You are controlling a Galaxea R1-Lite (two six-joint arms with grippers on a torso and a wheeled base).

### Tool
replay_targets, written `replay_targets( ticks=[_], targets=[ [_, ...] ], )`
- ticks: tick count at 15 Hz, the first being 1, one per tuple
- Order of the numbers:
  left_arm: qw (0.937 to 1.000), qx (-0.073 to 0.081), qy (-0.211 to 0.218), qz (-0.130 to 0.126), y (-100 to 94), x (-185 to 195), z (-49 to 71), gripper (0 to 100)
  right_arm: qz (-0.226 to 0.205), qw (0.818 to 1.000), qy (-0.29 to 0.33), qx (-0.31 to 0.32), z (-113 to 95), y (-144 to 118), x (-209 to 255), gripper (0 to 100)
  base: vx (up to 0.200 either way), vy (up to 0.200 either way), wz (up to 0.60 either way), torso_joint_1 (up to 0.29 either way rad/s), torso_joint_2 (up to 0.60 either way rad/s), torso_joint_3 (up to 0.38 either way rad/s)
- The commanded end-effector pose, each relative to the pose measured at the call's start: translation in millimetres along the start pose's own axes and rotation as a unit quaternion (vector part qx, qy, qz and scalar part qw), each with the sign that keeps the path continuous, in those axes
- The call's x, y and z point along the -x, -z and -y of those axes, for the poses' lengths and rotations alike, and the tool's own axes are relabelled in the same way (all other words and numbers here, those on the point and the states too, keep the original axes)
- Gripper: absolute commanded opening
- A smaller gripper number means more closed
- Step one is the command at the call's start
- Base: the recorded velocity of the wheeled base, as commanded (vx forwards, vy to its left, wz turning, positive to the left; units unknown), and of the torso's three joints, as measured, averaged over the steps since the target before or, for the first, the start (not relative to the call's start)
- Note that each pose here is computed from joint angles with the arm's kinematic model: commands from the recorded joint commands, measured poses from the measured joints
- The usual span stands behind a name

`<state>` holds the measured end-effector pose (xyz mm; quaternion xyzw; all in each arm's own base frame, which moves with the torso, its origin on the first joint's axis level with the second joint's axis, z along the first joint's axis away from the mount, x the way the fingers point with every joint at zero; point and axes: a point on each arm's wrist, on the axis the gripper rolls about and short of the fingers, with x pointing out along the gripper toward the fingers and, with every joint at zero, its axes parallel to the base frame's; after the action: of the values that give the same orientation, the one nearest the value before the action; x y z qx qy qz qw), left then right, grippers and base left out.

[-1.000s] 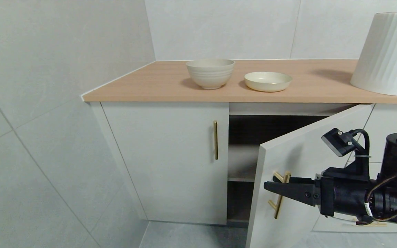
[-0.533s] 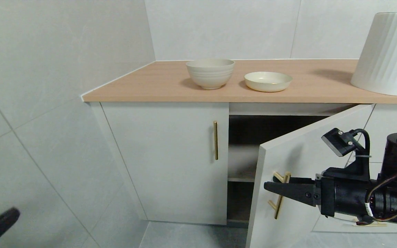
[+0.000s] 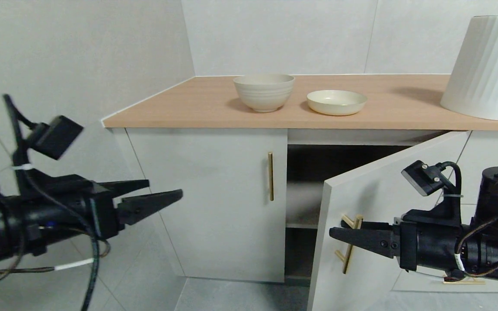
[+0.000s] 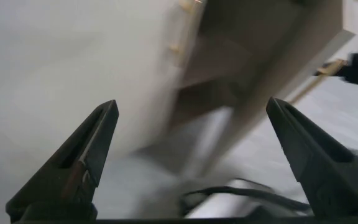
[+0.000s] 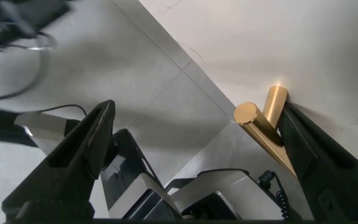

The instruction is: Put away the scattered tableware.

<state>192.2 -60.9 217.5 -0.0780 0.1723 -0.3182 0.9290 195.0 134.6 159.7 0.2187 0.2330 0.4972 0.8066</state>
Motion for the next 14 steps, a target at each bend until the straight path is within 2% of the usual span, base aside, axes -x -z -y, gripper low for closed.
replay_targets(
  ticks=[1,3,6,7,9,11,12,13,14],
  targets=[
    [0.9942,0.045,0.037,-0.090,44.1,-58,-3.4,100,-0.006,1.000,0.003,-0.005,2,2,-2,100,0.000,0.000,0.00,0.000,0.00,0.000],
    [0.9912,0.051,0.052,-0.111,61.4,-77,-0.8,100,-0.008,1.000,0.003,-0.006,2,3,-2,100,0.000,0.000,0.00,0.000,0.00,0.000],
    [0.9863,0.069,0.079,-0.127,71.8,-92,13.6,100,-0.009,1.000,0.004,-0.006,3,3,-2,100,0.000,0.000,0.00,0.000,0.00,0.000],
    [0.9861,0.068,0.083,-0.127,72.6,-94,15.2,0,-0.009,1.000,0.004,-0.006,3,3,-2,100,0.000,0.000,0.00,0.000,0.00,0.000],
    [0.9866,0.065,0.083,-0.125,72.4,-99,14.6,0,-0.012,1.000,0.006,-0.009,4,4,-4,100,0.000,0.000,0.00,0.000,0.00,0.000],
    [0.9898,0.055,0.066,-0.114,71.8,-102,13.3,0,-0.014,1.000,0.007,-0.011,6,5,-5,100,0.000,0.000,0.00,0.000,0.00,0.000],
    [0.9932,0.040,0.051,-0.096,68.7,-110,11.5,0,-0.017,1.000,0.009,-0.013,8,6,-7,100,0.000,0.000,0.00,0.000,0.00,0.000],
    [0.9943,0.030,0.047,-0.091,69.3,-117,10.1,0,-0.020,1.000,0.010,-0.015,9,7,-8,100,0.000,0.000,0.00,0.000,0.00,0.000],
    [0.9947,0.012,0.050,-0.089,72.6,-134,9.0,0,-0.020,1.000,0.010,-0.015,9,7,-8,100,0.000,0.000,0.00,0.000,0.00,0.000]
  ],
)
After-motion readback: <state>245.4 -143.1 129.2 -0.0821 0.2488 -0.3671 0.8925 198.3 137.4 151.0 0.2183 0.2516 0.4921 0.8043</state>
